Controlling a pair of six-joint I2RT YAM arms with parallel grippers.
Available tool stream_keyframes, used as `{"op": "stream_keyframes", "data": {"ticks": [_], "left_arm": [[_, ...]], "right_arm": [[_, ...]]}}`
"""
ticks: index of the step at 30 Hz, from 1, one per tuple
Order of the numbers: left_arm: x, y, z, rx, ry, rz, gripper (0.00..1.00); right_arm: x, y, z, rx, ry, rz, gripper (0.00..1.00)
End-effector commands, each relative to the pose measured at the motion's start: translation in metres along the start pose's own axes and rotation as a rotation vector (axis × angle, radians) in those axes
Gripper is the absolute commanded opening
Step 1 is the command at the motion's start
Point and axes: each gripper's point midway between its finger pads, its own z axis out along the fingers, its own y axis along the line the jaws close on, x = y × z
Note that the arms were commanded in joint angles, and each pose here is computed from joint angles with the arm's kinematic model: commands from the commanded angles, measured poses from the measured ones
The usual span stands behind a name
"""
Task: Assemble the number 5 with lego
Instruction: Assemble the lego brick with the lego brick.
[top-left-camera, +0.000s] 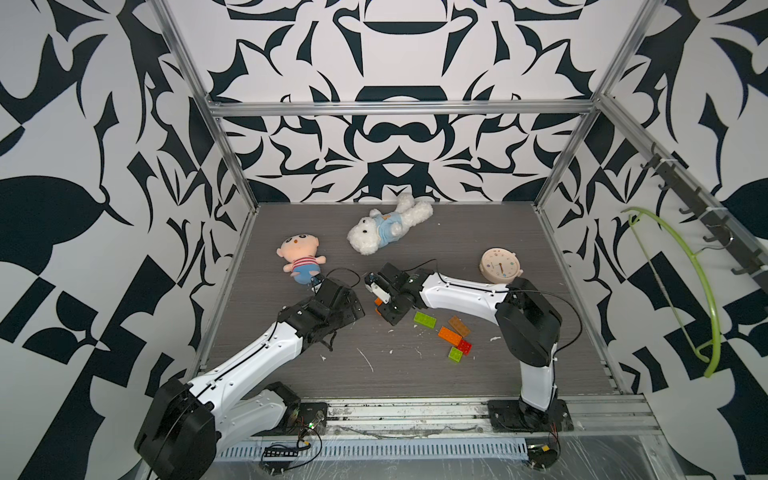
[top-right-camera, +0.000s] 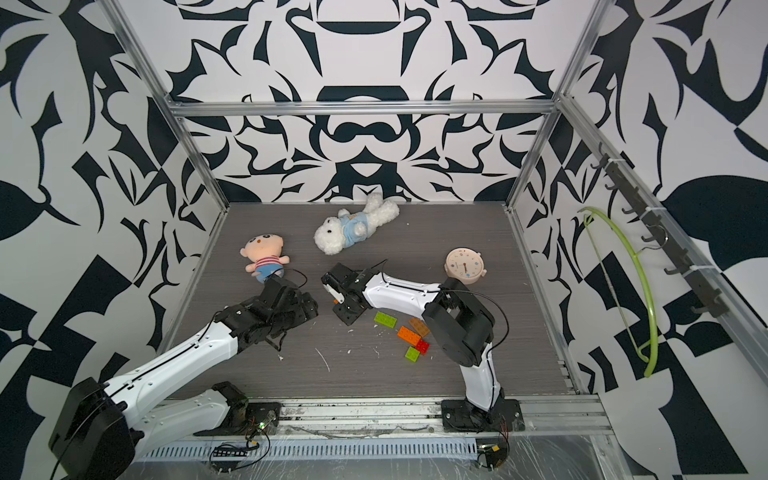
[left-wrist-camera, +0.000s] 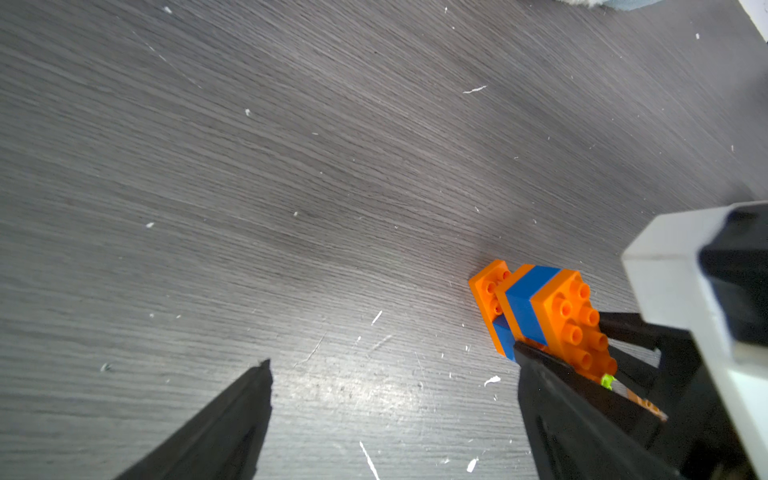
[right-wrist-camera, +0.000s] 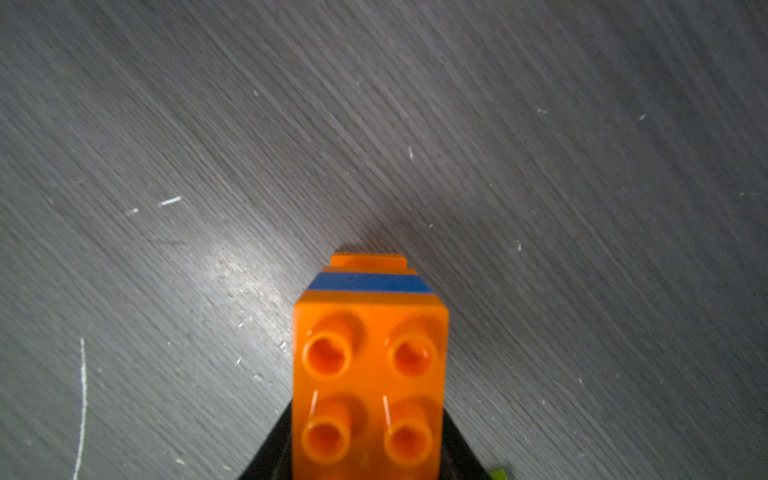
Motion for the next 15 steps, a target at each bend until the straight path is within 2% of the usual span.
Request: {"op": "stream_keyframes", "data": {"ticks": [1,15], "left_arm": [[-0.004,0.0,-0.005,-0.012,-0.009,0.008,0.99],[-0.004,0.001,-0.006,-0.012,-0.014,0.004,0.99]], "right_arm": [[0.006,0.002,-0.006,-0.006,0.041,-0.008,0.42],[-0.006,0.005,-0.021,-0.019,-0.004,-0.022,0.52]]}}
